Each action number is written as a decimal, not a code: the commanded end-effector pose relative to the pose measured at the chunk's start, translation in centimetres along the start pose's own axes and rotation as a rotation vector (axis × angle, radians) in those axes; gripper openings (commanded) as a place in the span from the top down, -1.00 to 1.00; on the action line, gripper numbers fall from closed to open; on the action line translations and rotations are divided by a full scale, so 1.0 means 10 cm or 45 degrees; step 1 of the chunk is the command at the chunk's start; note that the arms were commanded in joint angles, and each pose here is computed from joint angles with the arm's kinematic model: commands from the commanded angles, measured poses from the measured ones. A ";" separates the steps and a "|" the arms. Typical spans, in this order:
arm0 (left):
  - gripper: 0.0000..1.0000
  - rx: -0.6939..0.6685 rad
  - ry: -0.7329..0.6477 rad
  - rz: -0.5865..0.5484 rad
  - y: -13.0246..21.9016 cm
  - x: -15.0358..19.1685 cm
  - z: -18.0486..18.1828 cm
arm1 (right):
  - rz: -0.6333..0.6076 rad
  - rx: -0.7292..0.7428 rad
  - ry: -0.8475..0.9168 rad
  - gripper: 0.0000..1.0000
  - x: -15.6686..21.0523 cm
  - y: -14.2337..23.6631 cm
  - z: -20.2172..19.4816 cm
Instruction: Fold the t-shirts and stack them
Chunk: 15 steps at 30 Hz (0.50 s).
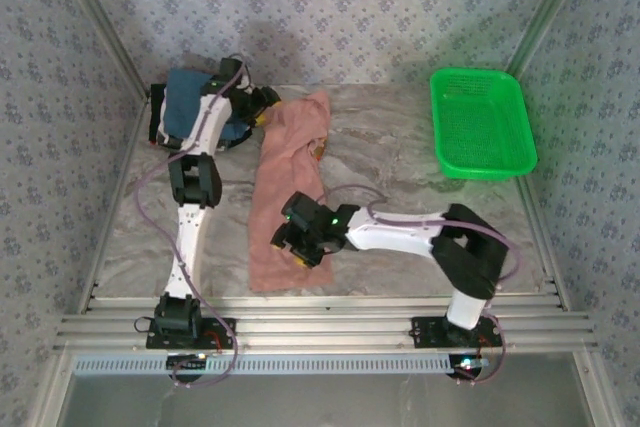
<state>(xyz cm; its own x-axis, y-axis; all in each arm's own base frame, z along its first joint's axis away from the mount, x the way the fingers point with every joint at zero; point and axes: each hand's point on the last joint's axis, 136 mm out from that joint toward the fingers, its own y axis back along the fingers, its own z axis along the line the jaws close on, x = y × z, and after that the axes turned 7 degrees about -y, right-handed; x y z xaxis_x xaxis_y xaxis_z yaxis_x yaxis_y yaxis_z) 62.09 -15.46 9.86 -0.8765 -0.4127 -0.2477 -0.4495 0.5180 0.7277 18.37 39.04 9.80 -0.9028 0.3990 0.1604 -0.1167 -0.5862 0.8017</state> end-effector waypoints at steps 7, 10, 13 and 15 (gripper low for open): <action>-0.59 -0.034 -0.162 -0.082 2.21 0.79 -0.40 | 0.114 0.174 0.502 -0.60 -0.13 1.10 -0.55; -0.62 -0.054 -0.095 0.015 2.37 1.51 -0.12 | 0.235 0.122 0.555 -0.56 -0.06 1.03 -0.68; -0.62 -0.149 -0.047 0.121 2.46 2.30 0.27 | 0.334 0.042 0.587 -0.54 0.07 0.88 -0.70; -0.60 -0.175 0.017 0.164 2.50 2.78 0.50 | 0.389 0.046 0.562 -0.50 0.13 0.78 -0.80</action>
<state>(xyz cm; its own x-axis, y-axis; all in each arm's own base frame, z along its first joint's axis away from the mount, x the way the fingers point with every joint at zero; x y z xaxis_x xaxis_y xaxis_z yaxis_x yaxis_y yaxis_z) 30.56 -10.68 23.76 -0.8879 -0.3412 -0.3085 -0.4479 0.4885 0.7489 15.23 28.56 12.41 -0.9964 0.0023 0.0849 0.0687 -0.5667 0.8211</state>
